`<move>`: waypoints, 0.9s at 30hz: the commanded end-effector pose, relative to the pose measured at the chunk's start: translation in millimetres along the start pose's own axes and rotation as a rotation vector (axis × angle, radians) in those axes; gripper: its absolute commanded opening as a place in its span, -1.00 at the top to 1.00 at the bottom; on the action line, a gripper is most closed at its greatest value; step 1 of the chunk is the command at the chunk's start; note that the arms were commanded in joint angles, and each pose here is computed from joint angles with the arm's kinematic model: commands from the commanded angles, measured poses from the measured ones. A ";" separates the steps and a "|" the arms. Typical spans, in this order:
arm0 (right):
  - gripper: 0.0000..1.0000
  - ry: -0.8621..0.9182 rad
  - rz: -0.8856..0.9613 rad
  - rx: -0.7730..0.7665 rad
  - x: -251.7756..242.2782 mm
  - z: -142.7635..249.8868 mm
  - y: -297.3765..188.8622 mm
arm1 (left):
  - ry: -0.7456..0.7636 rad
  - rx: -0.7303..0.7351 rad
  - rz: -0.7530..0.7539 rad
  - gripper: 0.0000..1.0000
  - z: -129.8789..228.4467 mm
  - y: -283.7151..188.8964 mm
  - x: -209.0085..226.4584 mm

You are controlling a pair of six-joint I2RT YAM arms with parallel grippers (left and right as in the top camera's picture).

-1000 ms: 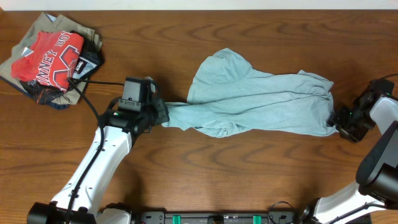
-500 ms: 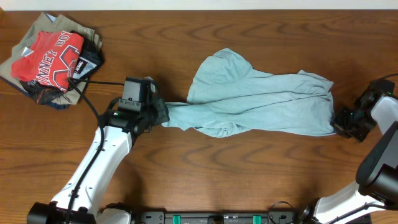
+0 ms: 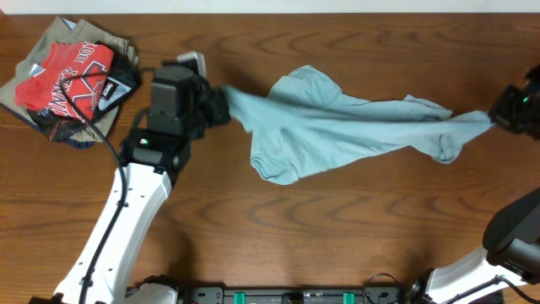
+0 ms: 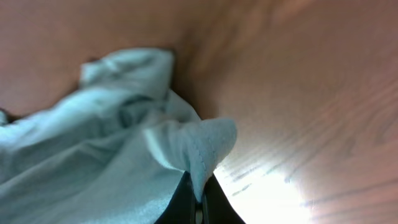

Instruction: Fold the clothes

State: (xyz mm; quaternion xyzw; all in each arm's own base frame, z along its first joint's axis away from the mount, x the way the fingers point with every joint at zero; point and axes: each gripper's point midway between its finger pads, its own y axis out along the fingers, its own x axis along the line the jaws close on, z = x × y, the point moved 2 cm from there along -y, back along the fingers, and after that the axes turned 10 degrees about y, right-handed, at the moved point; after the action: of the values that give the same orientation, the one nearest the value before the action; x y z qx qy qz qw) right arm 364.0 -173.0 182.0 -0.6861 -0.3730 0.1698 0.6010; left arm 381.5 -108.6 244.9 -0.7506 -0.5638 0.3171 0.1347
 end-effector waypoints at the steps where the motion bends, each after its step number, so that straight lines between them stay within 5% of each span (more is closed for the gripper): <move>1: 0.98 -0.045 -0.059 -0.065 11.9 -16.3 -24.7 | 0.024 -0.136 0.094 0.88 -46.2 -22.4 -24.5; 5: 0.98 -0.044 -0.006 -0.099 5.3 -23.0 -30.8 | -0.030 -0.210 0.271 0.88 -72.0 -35.8 -55.3; 10: 0.98 -0.012 0.125 -0.101 -15.6 -20.9 -31.7 | -0.087 -0.060 0.424 0.88 -43.4 -29.9 -86.8; 22: 0.98 -0.013 0.131 -0.104 -16.4 -21.5 -31.7 | -0.058 0.450 0.373 0.88 91.6 31.3 -112.5; 27: 0.97 -0.013 0.132 -0.103 -16.6 -21.2 -31.7 | -0.073 0.537 0.337 0.88 115.6 48.1 -105.7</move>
State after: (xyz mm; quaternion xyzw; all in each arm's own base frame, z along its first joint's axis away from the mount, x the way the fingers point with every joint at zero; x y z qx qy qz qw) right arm 358.1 -193.8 206.3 -0.7279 -0.3434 0.2005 0.5587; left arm 328.2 -238.3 167.1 -0.7558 -0.3403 0.5021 0.2466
